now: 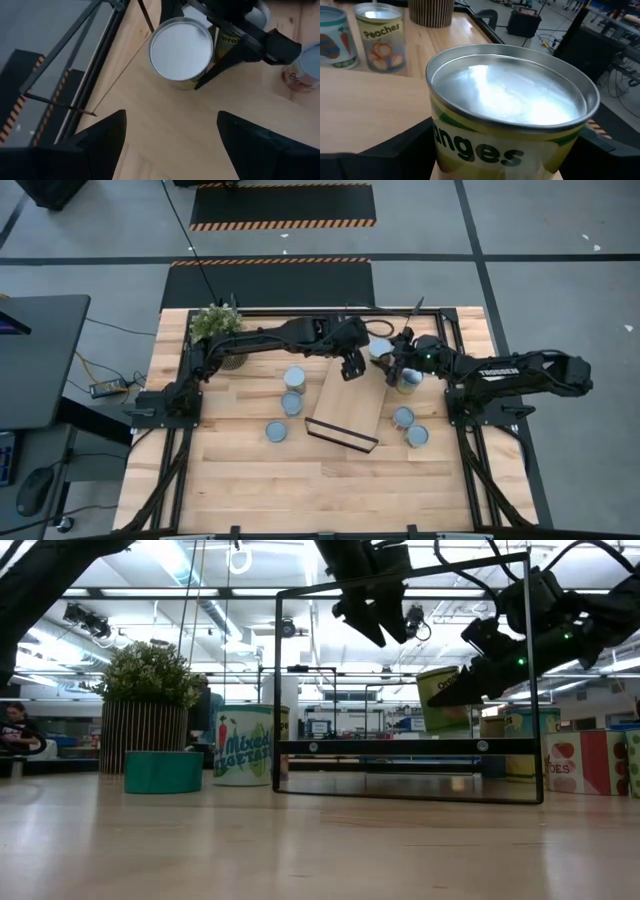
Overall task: Pick and place cans onto a shelf
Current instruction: Put the canned oranges on the shelf
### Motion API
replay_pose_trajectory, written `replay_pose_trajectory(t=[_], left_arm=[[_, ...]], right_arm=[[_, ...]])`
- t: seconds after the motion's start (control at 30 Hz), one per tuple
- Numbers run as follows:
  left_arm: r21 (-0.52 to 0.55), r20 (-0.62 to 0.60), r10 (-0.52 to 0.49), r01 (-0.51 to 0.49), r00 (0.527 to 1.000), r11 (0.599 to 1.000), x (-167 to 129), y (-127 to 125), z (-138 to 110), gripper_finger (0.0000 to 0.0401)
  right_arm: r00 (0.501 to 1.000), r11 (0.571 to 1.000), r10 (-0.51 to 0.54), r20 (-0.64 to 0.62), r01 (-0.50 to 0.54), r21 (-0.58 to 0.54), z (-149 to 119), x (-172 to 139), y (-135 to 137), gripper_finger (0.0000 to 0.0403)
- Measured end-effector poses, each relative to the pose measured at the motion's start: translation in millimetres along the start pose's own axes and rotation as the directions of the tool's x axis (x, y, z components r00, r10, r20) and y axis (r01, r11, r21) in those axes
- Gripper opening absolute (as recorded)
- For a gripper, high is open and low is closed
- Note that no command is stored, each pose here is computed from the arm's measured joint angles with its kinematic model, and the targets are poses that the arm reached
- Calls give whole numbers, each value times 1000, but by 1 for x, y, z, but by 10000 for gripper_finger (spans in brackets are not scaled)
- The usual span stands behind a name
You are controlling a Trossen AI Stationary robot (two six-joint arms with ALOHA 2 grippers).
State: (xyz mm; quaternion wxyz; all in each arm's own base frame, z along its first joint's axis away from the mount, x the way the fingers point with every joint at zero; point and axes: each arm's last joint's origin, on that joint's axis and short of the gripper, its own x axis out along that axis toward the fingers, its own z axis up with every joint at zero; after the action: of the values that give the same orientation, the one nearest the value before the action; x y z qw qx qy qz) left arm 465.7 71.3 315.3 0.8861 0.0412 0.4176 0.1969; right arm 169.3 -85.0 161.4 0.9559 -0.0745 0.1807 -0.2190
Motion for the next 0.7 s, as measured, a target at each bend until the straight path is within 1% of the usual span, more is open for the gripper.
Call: replay_pose_trajectory(t=[0.17,0.33,0.43,0.5,0.6,0.7], left_arm=[[80,-28,52,-49,998,996,-6,-22,-5,315],[157,-109,94,-76,990,985,12,-46,-33,314],[139,-68,102,-92,992,986,6,-44,-35,309],[115,-29,90,-86,996,990,0,-40,-34,305],[108,-27,61,-57,998,993,-3,-37,-42,301],[94,1,54,-53,999,994,-11,-32,-50,300]], right_arm=[[999,1000,7,35,-8,30,-5,-2,-3,335],[997,999,25,69,-28,46,-7,0,-4,335],[997,999,16,72,-18,28,-6,4,-5,335],[998,1000,10,61,-11,17,-6,7,-7,335],[1000,1000,5,29,-5,2,-9,12,-10,335],[1000,1000,11,13,-11,-7,-10,18,-15,335]])
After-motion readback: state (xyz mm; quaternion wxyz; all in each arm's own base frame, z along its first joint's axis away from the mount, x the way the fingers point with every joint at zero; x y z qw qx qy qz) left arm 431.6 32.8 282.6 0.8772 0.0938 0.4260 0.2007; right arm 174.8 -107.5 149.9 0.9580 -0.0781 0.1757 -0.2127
